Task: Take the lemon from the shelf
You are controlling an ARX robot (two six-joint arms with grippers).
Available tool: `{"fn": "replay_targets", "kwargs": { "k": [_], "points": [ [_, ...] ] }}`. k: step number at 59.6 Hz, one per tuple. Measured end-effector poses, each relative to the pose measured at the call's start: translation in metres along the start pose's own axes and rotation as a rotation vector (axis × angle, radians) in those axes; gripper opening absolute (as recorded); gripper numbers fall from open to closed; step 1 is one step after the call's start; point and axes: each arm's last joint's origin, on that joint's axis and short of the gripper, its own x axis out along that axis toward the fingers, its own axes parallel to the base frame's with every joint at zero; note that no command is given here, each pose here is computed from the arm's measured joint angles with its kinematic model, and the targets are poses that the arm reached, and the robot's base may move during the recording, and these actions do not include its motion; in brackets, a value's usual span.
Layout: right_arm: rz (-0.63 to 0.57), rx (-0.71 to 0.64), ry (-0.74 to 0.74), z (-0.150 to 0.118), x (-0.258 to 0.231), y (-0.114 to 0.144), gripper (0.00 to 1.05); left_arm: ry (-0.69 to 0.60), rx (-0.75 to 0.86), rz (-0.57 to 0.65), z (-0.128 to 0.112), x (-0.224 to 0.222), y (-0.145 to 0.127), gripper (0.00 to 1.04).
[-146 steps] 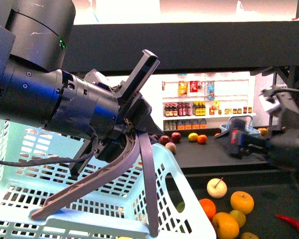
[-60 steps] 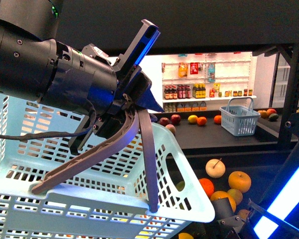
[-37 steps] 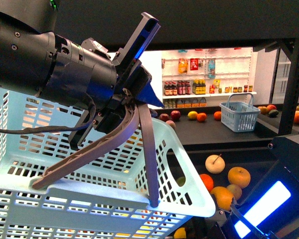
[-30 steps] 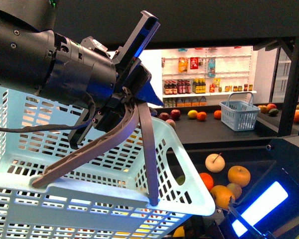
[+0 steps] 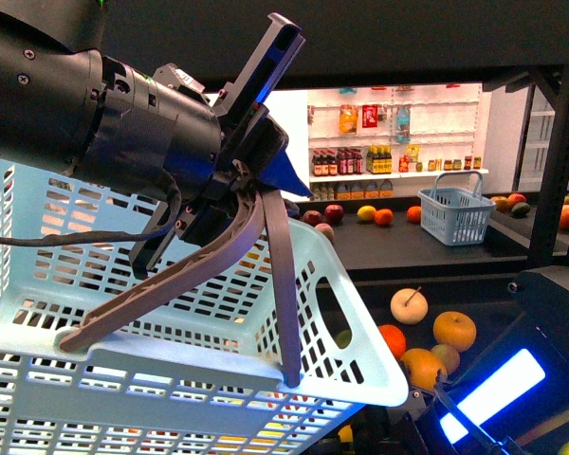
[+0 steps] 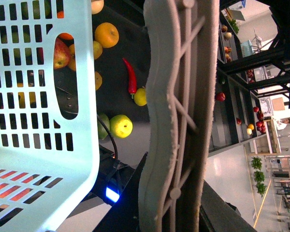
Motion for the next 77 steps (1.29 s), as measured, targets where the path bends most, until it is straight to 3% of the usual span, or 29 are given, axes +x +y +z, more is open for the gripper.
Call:
{"fn": "replay_targets", "kwargs": {
  "k": [10,20,30,37,42,52,62,77],
  "points": [
    [-0.033,0.021,-0.001,0.0,-0.014,-0.023,0.71,0.0,0.0,0.0,0.0,0.0,0.0,0.14],
    [-0.095,0.035,-0.047,0.018,-0.045,-0.067,0.71,0.0,0.0,0.0,0.0,0.0,0.0,0.14],
    [-0.13,0.072,-0.194,0.068,-0.102,-0.117,0.71,0.0,0.0,0.0,0.0,0.0,0.0,0.14],
    [-0.102,0.117,-0.305,0.112,-0.154,-0.132,0.71,0.0,0.0,0.0,0.0,0.0,0.0,0.14],
    [0.011,0.163,-0.398,0.158,-0.209,-0.116,0.71,0.001,0.0,-0.001,0.0,0.0,0.0,0.13],
    [0.175,0.167,-0.475,0.19,-0.258,-0.065,0.71,0.0,0.0,0.0,0.0,0.0,0.0,0.13],
    [0.287,0.17,-0.442,0.182,-0.265,-0.016,0.71,0.0,0.0,0.0,0.0,0.0,0.0,0.13],
    [0.376,0.188,-0.359,0.158,-0.263,0.028,0.71,0.0,0.0,0.0,0.0,0.0,0.0,0.13]
  ]
}}
